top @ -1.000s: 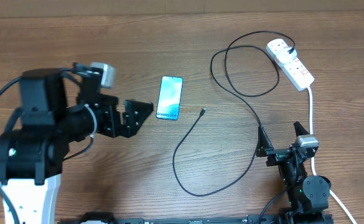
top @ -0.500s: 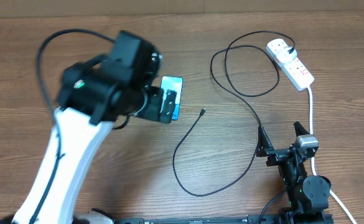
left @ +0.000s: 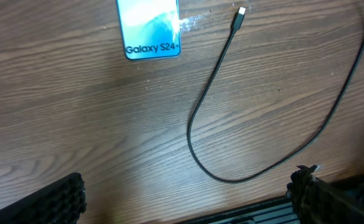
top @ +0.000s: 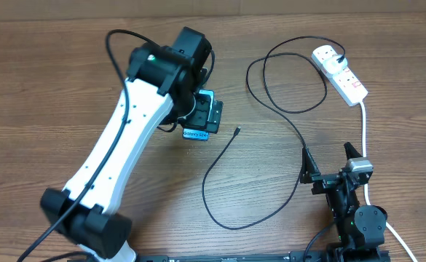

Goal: Plug charger to phone and switch on socket
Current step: 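Move the left gripper over the Galaxy phone and lower it, then align the left gripper over the phone's long edges and descend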

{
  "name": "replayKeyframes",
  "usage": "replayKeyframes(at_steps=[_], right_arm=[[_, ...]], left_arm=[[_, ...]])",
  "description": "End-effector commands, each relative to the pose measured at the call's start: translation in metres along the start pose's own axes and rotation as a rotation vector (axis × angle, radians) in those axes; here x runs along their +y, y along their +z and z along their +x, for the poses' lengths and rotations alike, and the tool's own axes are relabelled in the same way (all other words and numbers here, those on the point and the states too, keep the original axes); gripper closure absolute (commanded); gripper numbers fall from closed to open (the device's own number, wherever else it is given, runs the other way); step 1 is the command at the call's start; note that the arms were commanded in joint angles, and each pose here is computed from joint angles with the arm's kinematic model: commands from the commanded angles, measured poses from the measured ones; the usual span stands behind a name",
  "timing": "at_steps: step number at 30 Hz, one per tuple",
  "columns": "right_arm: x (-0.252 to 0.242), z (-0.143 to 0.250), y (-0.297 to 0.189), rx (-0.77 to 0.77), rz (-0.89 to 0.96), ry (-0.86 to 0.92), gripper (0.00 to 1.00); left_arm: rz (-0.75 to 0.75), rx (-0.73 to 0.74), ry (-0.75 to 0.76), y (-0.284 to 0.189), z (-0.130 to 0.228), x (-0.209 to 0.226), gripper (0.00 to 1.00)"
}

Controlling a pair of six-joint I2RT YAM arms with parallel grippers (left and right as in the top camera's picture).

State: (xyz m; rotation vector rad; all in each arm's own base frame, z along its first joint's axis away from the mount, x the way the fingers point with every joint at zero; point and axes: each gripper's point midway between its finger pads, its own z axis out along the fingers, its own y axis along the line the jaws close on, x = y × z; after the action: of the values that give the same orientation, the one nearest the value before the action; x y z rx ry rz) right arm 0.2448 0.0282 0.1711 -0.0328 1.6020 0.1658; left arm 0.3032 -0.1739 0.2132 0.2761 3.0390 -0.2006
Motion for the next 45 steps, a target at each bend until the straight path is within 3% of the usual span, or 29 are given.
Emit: replayKeyframes(at_steps=[1, 8, 20, 25, 28, 34, 45], right_arm=[[0.000, 0.001, 0.000, -0.005, 0.001, 0.003, 0.00], [0.000, 0.001, 0.000, -0.005, 0.001, 0.003, 0.00], [0.000, 0.001, 0.000, -0.005, 0.001, 0.003, 0.00], [0.000, 0.001, 0.000, -0.005, 0.001, 0.003, 0.00], [0.000, 0.001, 0.000, -0.005, 0.001, 0.003, 0.00], [0.000, 0.001, 0.000, -0.005, 0.001, 0.004, 0.00], [0.000, 0.001, 0.000, -0.005, 0.001, 0.003, 0.00]], left_arm=[[0.030, 0.020, -0.020, 0.010, -0.007, -0.008, 0.00], [0.027, 0.026, -0.020, 0.029, -0.021, -0.011, 0.00], [0.051, -0.149, -0.015, 0.034, -0.070, -0.016, 0.00], [-0.047, -0.196, -0.181, 0.046, -0.086, 0.002, 0.00], [-0.095, -0.170, -0.250, 0.065, -0.089, 0.010, 0.00], [-0.101, -0.078, -0.228, 0.101, -0.086, 0.008, 0.00], [-0.105, -0.071, -0.203, 0.126, -0.095, 0.008, 0.00]])
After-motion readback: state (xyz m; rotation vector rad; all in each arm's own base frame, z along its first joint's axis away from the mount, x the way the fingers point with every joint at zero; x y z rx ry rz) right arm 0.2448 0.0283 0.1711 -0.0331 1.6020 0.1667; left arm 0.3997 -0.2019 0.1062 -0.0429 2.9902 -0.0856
